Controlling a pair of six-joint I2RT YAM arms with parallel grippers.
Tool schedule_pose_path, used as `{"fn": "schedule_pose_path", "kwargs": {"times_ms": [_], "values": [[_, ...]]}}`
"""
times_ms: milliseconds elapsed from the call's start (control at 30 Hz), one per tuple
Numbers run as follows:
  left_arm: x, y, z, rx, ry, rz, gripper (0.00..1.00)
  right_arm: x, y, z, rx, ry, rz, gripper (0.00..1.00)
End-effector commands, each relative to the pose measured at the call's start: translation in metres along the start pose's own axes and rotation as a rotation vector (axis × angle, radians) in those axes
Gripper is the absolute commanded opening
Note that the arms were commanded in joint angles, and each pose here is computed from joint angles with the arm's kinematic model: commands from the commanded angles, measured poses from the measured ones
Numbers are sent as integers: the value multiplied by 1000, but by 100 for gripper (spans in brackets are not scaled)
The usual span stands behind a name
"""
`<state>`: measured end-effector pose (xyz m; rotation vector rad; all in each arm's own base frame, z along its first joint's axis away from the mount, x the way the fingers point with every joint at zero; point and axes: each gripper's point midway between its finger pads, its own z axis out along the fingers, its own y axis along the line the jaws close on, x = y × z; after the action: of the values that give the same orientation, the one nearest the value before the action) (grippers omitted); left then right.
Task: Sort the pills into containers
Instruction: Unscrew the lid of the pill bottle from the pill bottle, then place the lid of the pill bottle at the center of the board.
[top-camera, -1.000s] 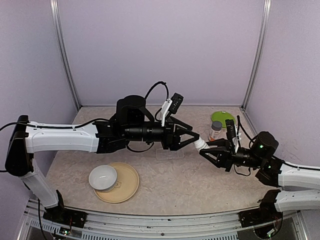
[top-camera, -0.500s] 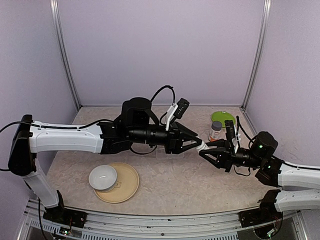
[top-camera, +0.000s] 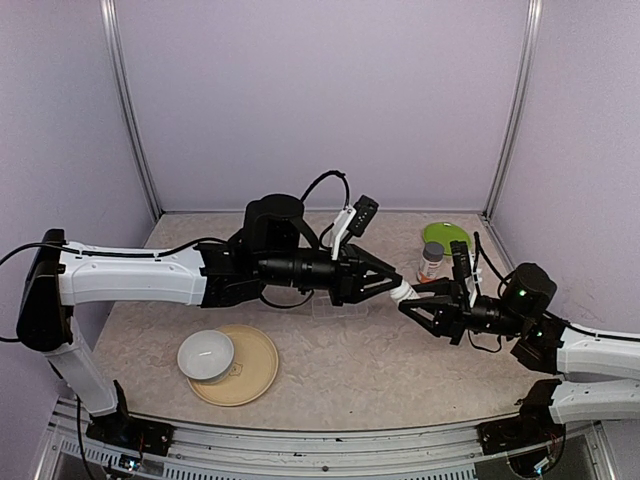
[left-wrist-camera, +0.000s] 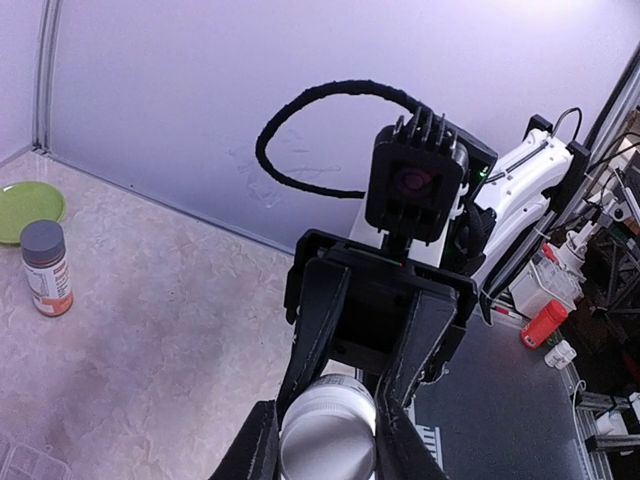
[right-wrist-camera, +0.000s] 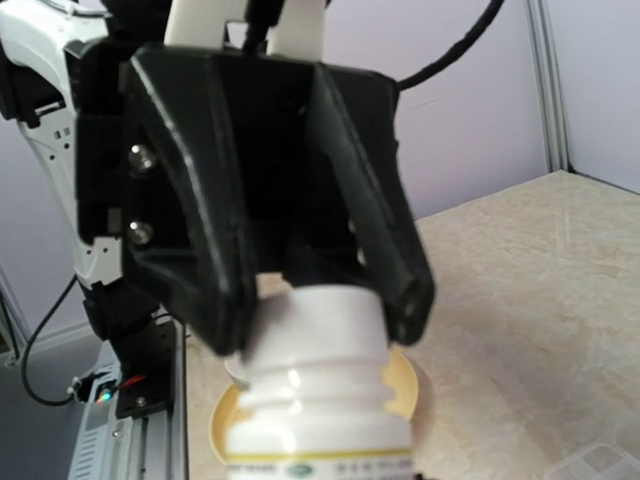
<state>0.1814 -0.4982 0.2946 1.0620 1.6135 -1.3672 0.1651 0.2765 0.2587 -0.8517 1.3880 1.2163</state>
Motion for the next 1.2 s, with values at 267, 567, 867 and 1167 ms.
{"fn": "schedule_pose_path", "kwargs": {"times_ms": [267, 567, 867, 1167], "values": [[-19, 15, -6, -119, -84, -168, 12, 15, -18, -4, 87, 4, -31, 0], [-16, 52, -28, -335, -107, -178, 12, 18, -23, -9, 128, 3, -51, 0], [46, 136, -71, -673, 1, -154, 12, 19, -24, -16, 156, 4, -54, 0], [139, 146, -41, -729, 248, -89, 11, 6, -26, -23, 205, -11, -89, 0]]}}
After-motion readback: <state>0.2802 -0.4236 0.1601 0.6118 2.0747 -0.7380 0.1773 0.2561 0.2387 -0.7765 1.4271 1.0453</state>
